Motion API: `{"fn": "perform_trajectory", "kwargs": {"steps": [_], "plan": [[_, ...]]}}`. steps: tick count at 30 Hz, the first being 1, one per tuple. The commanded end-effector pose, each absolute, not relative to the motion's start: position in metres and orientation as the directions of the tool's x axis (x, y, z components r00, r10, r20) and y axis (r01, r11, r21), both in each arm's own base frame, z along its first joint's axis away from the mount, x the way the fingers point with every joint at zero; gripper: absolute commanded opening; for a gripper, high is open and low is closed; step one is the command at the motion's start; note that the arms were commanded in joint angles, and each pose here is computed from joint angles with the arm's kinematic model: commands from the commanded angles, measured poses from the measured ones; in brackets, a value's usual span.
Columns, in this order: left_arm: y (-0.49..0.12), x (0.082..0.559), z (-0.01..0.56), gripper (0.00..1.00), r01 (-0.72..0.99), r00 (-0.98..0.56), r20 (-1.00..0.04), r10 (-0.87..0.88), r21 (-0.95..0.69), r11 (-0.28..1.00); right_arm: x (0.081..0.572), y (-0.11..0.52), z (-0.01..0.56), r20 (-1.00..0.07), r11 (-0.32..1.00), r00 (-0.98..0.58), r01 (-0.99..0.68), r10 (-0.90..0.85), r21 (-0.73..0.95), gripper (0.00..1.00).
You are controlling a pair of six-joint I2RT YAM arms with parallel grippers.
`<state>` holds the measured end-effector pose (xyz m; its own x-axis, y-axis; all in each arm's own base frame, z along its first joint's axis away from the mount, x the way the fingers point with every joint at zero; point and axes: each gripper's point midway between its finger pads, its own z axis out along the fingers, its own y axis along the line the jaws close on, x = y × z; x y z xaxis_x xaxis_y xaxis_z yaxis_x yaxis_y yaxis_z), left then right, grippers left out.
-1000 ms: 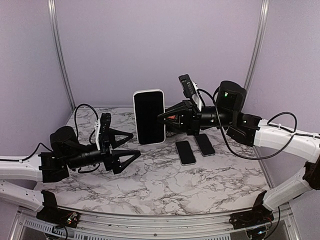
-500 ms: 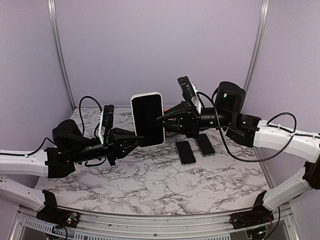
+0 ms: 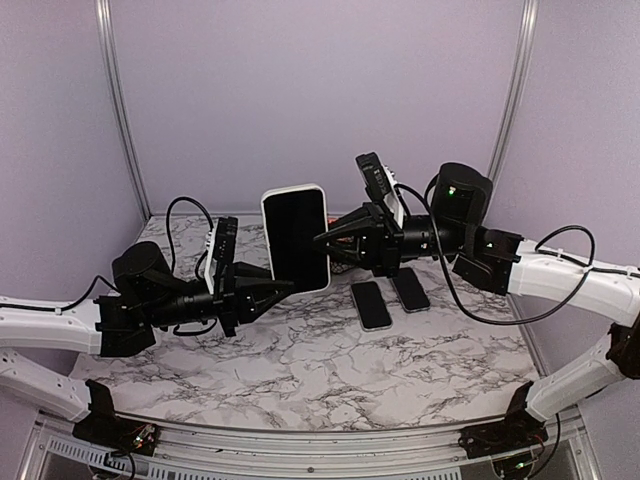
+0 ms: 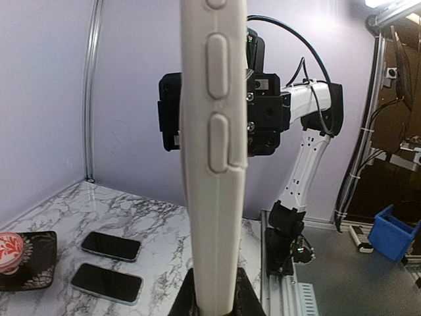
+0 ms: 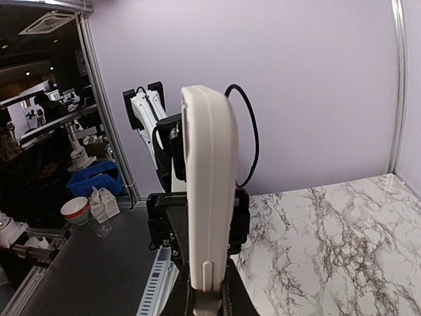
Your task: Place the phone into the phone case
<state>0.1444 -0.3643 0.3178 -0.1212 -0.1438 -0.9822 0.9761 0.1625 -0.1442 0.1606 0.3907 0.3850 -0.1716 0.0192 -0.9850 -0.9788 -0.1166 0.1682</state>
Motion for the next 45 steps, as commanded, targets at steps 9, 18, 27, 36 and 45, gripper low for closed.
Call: {"fn": "perform_trajectory", "kwargs": {"steps": [9,18,27,36,45], "plan": [[-0.36,0.149,0.335,0.0,0.973,-0.07,-0.981,-0.18,-0.106,0.203,0.153,0.379,0.422,-0.991,-0.1,-0.068,-0.993,0.117,0.057,0.31],[-0.366,0.141,0.34,0.0,0.982,-0.045,-0.983,-0.178,-0.076,0.172,0.156,0.397,0.4,-0.992,-0.129,-0.105,-0.987,0.069,0.095,0.78],[-0.375,0.139,0.345,0.0,0.985,-0.058,-0.982,-0.181,-0.086,0.148,0.149,0.411,0.39,-0.994,-0.164,-0.095,-0.983,0.053,0.085,0.18],[-0.362,0.137,0.338,0.47,0.981,-0.045,-0.982,-0.182,-0.078,0.178,0.136,0.393,0.418,-0.992,-0.174,-0.023,-0.985,0.12,0.002,0.0],[-0.375,0.141,0.336,0.0,0.982,-0.061,-0.985,-0.163,-0.088,0.164,0.128,0.389,0.431,-0.989,-0.211,-0.017,-0.977,0.145,-0.014,0.0]]}}
